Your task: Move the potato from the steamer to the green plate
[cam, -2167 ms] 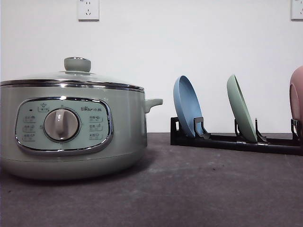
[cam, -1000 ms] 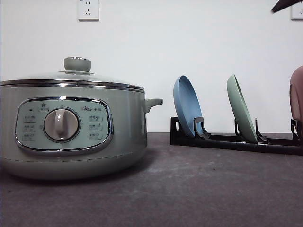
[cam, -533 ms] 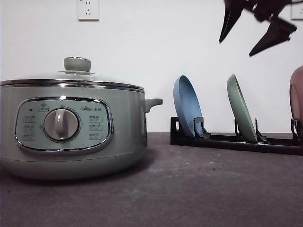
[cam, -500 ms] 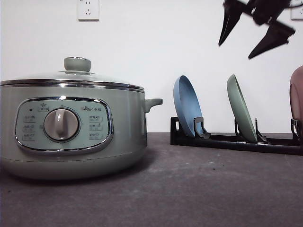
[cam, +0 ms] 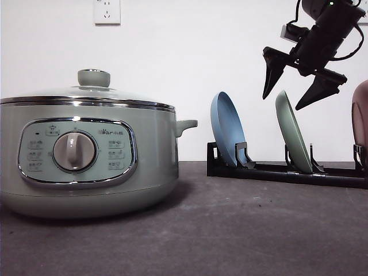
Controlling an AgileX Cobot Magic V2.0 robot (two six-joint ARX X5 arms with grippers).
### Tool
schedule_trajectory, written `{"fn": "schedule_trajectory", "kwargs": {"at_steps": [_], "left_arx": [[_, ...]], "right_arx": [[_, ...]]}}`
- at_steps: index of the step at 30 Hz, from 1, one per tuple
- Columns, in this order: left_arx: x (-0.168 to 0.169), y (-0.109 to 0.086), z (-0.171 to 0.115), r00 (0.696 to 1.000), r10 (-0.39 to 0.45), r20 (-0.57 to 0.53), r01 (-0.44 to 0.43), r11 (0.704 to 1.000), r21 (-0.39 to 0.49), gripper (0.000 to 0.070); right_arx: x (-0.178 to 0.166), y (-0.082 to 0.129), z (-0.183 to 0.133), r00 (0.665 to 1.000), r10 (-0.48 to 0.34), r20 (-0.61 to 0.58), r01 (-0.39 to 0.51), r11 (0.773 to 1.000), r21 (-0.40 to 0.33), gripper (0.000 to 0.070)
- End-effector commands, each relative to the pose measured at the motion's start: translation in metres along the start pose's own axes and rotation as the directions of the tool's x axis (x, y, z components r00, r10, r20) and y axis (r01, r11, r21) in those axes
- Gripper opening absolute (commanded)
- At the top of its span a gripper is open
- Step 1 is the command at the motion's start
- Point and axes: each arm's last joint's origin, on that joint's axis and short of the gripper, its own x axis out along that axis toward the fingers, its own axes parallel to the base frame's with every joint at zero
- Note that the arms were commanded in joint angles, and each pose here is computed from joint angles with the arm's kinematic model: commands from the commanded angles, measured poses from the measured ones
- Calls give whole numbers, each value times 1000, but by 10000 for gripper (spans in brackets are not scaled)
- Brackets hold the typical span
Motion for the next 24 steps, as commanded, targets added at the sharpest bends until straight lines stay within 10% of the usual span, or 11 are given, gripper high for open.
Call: {"fn": "schedule_trajectory", "kwargs": {"at_steps": [1, 13, 24], "left_arx": [[-2, -2, 5, 1000, -8, 19, 8, 1000, 20, 672], [-3, -2, 5, 1000, -9, 20, 8, 1000, 21, 673], [-3, -2, 5, 1000, -9, 20, 8, 1000, 20, 672]], "right_arx": [[7, 0, 3, 1000, 1, 7, -1, 1000, 5, 400], [7, 0, 4, 1000, 6, 16, -6, 1000, 3, 128], [5, 2, 5, 1000, 22, 18, -22, 1000, 5, 34]]}}
